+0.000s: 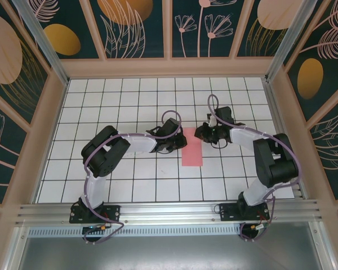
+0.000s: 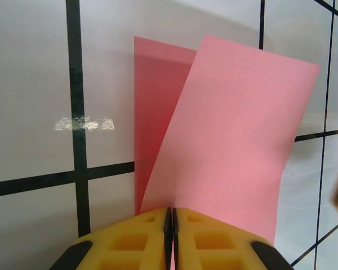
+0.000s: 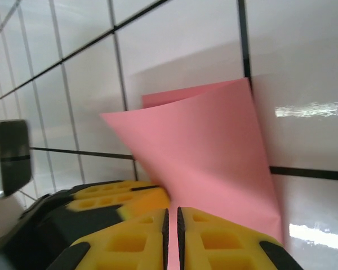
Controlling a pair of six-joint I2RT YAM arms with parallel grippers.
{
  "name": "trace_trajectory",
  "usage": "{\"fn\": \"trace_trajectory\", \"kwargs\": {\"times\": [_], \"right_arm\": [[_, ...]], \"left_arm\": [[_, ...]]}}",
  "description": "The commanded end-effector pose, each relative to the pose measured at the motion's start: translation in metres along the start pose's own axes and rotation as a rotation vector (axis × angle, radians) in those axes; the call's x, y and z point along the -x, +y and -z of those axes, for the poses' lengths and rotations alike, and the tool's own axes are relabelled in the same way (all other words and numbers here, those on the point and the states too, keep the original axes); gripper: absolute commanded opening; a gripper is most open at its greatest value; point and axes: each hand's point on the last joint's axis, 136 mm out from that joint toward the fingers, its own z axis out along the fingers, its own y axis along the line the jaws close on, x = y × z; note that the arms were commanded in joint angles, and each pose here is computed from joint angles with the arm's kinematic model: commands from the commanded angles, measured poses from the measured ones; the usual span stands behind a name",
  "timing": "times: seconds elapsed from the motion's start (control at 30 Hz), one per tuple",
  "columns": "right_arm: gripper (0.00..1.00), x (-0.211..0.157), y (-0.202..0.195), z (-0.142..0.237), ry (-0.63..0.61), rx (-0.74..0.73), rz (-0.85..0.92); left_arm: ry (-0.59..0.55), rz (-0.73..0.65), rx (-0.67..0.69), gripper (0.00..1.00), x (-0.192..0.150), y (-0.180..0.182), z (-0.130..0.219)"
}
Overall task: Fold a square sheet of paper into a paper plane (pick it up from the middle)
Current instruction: Fold the square sheet of paper in half at the center of the table.
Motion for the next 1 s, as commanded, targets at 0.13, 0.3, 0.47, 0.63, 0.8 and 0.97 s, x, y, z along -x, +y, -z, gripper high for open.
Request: {"fn": "trace_trajectory", "kwargs": {"times": [0.13, 0.3, 0.47, 0.63, 0.8, 0.97], "right_arm": [[0.15, 0.013, -0.041, -0.019, -0.055, -0.103, 0.019], [0.15, -0.003, -0.061, -0.034, 0.002, -0.122, -0.036], [0.15, 0.028, -0.013, -0.009, -0.077, -0.016, 0.020], [0.16, 0.049, 0.010, -0.002, -0.111, 0.021, 0.058], [0.15, 0.049, -0.011, -0.022, -0.077, -0.036, 0.025], [0.15, 0.046, -0.032, -0.033, -0.065, -0.091, -0.005]], "left_arm": [[0.176, 0.038, 0.357, 0.13, -0.061, 0.113, -0.009], [0.180, 0.037, 0.356, 0.13, -0.062, 0.114, -0.009], [0.179, 0.039, 0.361, 0.13, -0.063, 0.116, -0.008], [0.178, 0.038, 0.362, 0.13, -0.063, 0.116, -0.008], [0.176, 0.036, 0.362, 0.13, -0.062, 0.115, -0.007], [0.174, 0.033, 0.363, 0.13, -0.062, 0.115, -0.006]]}}
